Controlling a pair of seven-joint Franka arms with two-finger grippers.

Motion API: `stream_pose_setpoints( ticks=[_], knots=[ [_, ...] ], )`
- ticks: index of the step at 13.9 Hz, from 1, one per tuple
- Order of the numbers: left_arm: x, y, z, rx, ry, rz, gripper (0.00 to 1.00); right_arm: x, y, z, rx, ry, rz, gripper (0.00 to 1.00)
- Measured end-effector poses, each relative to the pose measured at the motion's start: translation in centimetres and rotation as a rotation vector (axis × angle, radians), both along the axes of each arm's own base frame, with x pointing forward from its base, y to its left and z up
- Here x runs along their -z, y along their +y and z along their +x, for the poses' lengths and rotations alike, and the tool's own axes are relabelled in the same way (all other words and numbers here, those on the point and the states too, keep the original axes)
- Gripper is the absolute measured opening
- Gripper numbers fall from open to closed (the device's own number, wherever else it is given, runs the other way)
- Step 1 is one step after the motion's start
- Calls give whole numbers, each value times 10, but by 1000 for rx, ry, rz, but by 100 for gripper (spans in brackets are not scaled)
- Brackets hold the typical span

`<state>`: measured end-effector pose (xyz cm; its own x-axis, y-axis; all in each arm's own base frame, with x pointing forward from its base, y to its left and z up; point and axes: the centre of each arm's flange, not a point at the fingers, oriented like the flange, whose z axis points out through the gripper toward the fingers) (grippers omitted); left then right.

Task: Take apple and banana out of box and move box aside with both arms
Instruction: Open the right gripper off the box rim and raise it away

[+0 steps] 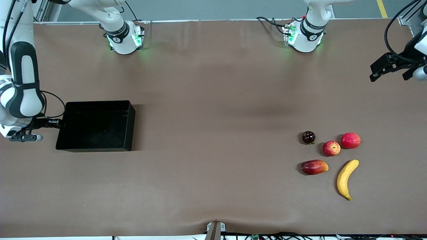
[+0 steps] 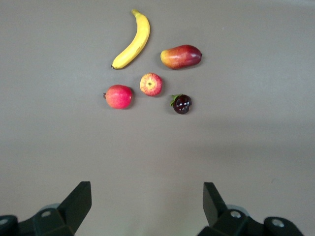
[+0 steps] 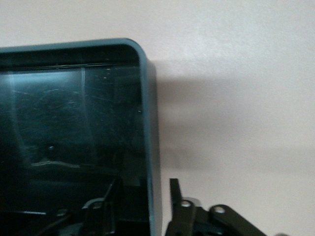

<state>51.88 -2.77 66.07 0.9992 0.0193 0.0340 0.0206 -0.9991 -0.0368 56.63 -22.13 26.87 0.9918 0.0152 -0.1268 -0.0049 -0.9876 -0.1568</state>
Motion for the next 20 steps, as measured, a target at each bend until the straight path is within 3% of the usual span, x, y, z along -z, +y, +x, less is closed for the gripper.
stream_pose_setpoints(
  ticks=[3,5,9,11,14,16,20],
  knots=[
    [-3,-9,-10,-18,18,-3,100,-51,18,29,-74,18,65,82],
    [1,-20,-12,-12,28,-2,100,-99,32,55,-155,-33,65,100],
    [14,-31,-11,5,48,1,100,-188,90,92,-369,-81,-11,100],
    [15,-33,-11,9,48,2,100,-234,116,103,-432,-131,-43,100],
    [15,-42,-10,25,32,2,100,-293,145,87,-488,-127,14,100],
    [15,-42,-8,26,19,0,100,-325,146,65,-407,-109,43,100],
    [25,-41,1,25,23,-1,100,-363,160,30,-229,-34,32,100]
  ],
)
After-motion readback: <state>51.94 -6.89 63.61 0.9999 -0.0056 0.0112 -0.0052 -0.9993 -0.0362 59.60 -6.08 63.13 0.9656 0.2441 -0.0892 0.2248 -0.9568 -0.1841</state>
